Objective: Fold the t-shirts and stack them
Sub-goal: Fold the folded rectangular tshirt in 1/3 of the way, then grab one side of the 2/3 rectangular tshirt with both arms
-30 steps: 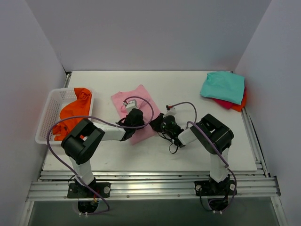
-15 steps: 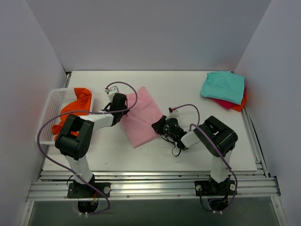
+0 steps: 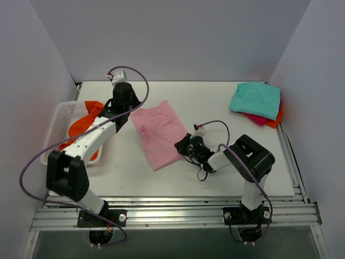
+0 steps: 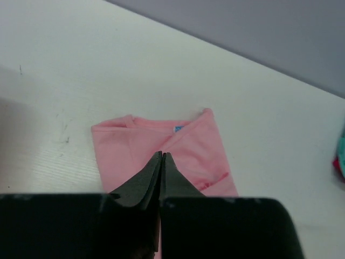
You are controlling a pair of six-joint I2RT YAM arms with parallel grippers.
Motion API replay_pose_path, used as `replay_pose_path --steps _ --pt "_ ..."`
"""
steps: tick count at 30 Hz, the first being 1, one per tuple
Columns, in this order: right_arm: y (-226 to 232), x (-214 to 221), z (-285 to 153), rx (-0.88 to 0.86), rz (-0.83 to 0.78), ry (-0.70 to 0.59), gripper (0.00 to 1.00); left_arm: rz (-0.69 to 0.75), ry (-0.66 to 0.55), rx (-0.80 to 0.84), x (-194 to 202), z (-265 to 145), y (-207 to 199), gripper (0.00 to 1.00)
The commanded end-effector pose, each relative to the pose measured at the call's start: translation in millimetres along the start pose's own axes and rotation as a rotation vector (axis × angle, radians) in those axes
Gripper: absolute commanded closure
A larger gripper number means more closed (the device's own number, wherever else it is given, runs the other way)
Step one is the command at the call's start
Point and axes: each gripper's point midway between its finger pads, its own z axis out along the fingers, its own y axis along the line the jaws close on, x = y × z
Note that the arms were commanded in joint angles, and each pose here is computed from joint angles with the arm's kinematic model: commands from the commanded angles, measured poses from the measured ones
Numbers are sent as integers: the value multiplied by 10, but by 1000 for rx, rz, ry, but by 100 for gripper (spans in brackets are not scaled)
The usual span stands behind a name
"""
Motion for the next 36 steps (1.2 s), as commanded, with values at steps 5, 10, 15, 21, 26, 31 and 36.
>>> replay_pose_path --steps 5,10,15,21,26,31,36 --pt "61 78 -305 145 -116 14 74 22 74 209 476 -1328 -378 75" --pt "253 -583 -675 243 -212 -158 22 -2 155 270 1202 -1720 -297 42" --pt "292 -854 -1001 293 -215 -225 22 14 276 263 2028 -1986 -118 21" --pt "10 -841 -1308 370 -198 -247 21 -35 375 252 2564 -2076 -56 21" --pt "-157 -715 -1348 401 -196 -217 21 -65 417 231 2752 -2079 -64 21" --pt "-321 -476 -1215 414 -187 -164 21 -98 450 259 2916 -2070 -181 21" --pt "-362 -436 -1128 428 -197 -150 21 -82 502 258 3101 -2059 -226 31"
